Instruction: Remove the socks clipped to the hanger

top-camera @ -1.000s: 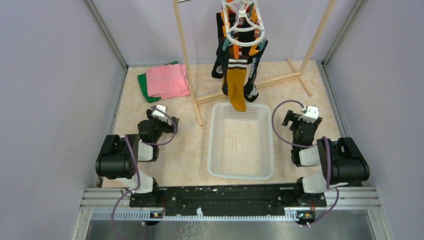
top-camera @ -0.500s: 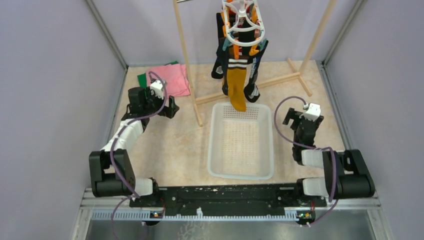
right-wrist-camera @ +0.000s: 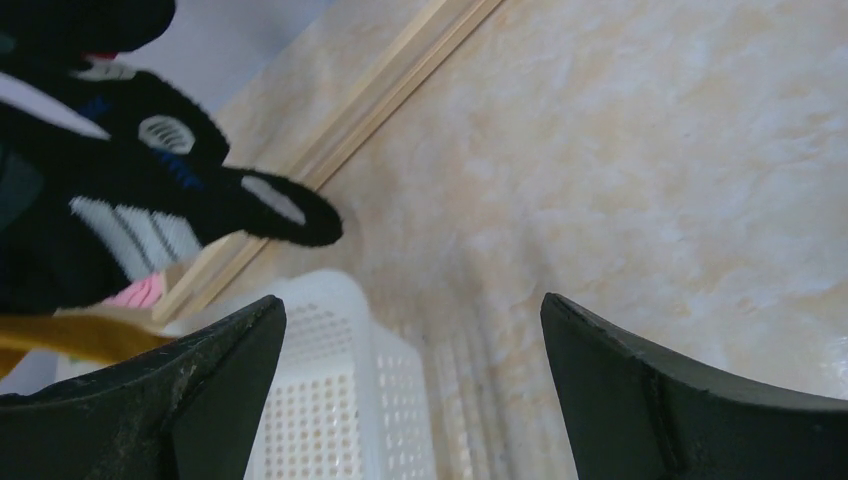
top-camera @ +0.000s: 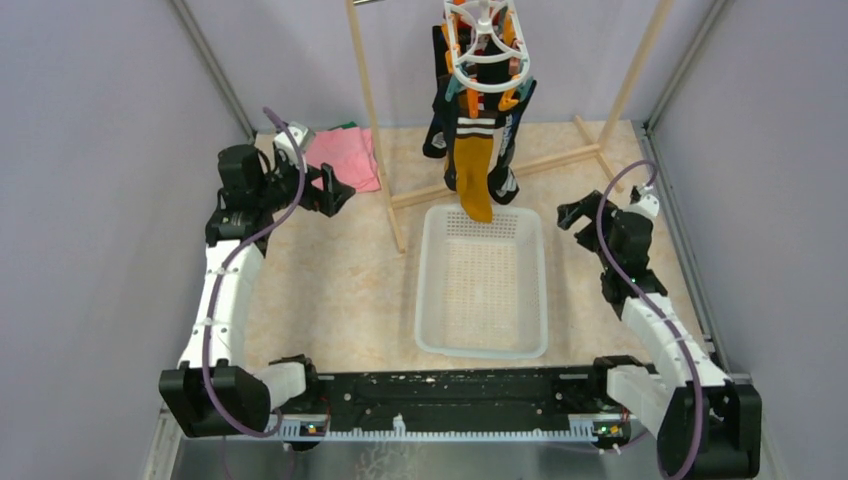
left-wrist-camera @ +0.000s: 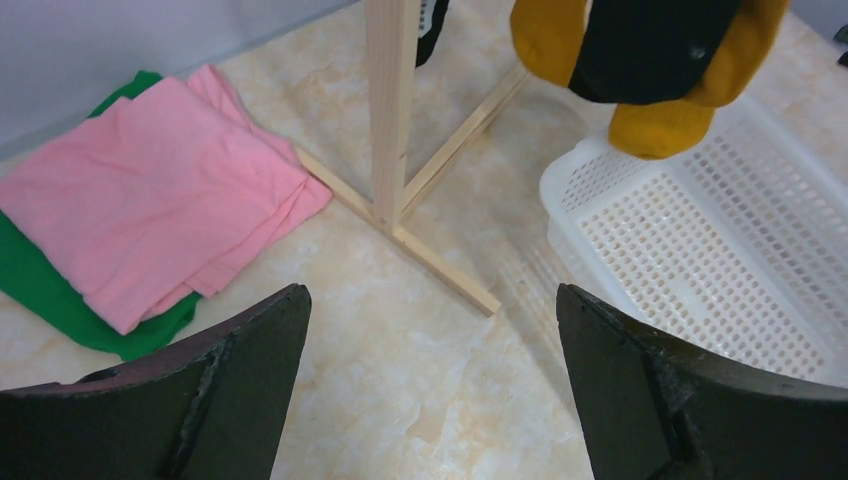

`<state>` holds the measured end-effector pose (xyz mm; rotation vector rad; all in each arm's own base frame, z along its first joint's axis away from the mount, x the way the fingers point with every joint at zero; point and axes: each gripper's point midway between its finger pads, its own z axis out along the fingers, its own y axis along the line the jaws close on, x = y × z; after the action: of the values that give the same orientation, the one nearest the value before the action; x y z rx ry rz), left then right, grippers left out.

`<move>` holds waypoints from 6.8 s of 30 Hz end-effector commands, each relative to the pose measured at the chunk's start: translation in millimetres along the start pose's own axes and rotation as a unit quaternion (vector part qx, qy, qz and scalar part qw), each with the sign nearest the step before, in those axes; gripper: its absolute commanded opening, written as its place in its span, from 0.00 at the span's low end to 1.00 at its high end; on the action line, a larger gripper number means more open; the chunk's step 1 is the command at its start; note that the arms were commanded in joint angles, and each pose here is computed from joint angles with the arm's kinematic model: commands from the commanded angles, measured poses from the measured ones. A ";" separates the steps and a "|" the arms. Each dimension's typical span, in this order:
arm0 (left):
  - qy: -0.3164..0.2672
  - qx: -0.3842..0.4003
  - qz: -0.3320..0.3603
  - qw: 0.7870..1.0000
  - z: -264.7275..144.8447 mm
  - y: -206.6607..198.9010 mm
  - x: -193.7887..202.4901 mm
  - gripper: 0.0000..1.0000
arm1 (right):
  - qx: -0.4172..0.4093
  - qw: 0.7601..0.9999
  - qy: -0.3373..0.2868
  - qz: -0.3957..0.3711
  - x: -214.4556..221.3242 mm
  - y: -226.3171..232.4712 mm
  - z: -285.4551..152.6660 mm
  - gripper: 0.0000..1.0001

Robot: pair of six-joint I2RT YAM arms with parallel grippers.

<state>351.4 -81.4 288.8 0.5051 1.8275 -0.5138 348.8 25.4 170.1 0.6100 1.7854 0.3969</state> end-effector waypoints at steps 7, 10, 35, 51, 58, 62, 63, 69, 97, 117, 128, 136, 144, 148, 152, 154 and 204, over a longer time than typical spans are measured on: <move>0.067 0.069 -0.022 0.995 2.1 -12.0 -4.0 0.99 | -0.204 0.971 -0.022 -0.120 -22.8 130.2 -78.2 0.96; 0.069 0.092 -0.024 0.993 2.2 -17.3 -12.0 0.99 | -0.283 0.945 -0.005 -0.162 -10.2 179.9 -98.8 0.92; 0.063 0.258 -0.048 0.963 20.8 -123.2 -49.9 0.91 | -0.438 0.861 -0.010 -0.259 -2.8 306.5 -56.8 0.39; 0.062 0.271 -0.067 0.958 30.9 -131.1 -53.4 0.89 | -0.392 0.889 0.013 -0.235 -13.6 257.1 -31.3 0.73; 0.066 0.272 -0.063 0.958 30.9 -132.5 -49.4 0.89 | -0.434 0.870 0.032 -0.230 -2.6 272.7 -29.3 0.70; 0.073 0.263 -0.061 0.960 36.8 -131.3 -44.8 0.88 | -0.448 0.867 0.034 -0.216 1.0 281.4 -23.1 0.63; 0.074 0.263 -0.061 0.960 37.4 -131.9 -44.2 0.88 | -0.455 0.864 0.036 -0.212 1.6 285.0 -23.1 0.59; 0.073 0.269 -0.057 0.959 38.3 -135.4 -44.8 0.88 | -0.487 0.845 0.036 -0.217 11.6 300.2 -46.9 0.12; 0.025 0.382 -0.076 0.921 38.8 -169.4 -80.8 0.84 | -0.566 0.800 0.093 -0.175 39.1 335.3 -138.9 0.00; 0.038 0.401 -0.086 0.911 47.5 -184.7 -69.5 0.18 | -0.559 0.806 0.112 -0.159 29.0 344.2 -144.4 0.15; 0.037 0.396 -0.082 0.914 39.5 -187.5 -71.1 0.00 | -0.520 0.841 0.025 -0.150 -50.5 350.5 -123.4 0.64; 0.040 0.411 -0.090 0.906 28.9 -194.6 -72.4 0.00 | -0.569 0.808 0.049 -0.147 -64.7 374.8 -117.0 0.64; 0.036 0.423 -0.089 0.901 15.7 -200.9 -78.0 0.00 | -0.597 0.791 0.070 -0.118 -62.2 396.2 -108.2 0.64; 0.033 0.427 -0.086 0.899 9.9 -203.8 -80.4 0.00 | -0.606 0.786 0.073 -0.104 -62.7 403.8 -104.2 0.65; 0.032 0.430 -0.085 0.898 6.8 -205.3 -81.4 0.00 | -0.611 0.783 0.079 -0.086 -62.5 410.2 -100.2 0.66; 0.031 0.432 -0.085 0.897 4.9 -206.2 -82.4 0.00 | -0.616 0.780 0.077 -0.076 -63.5 412.9 -99.9 0.67; -0.007 0.455 -0.071 0.888 -32.5 -222.9 -123.1 0.00 | -0.582 0.807 0.097 -0.015 -72.9 364.7 -137.0 0.98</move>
<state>239.6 -255.1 415.1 0.9486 1.6116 -1.5398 301.7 273.9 453.4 -0.2921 1.3576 1.4199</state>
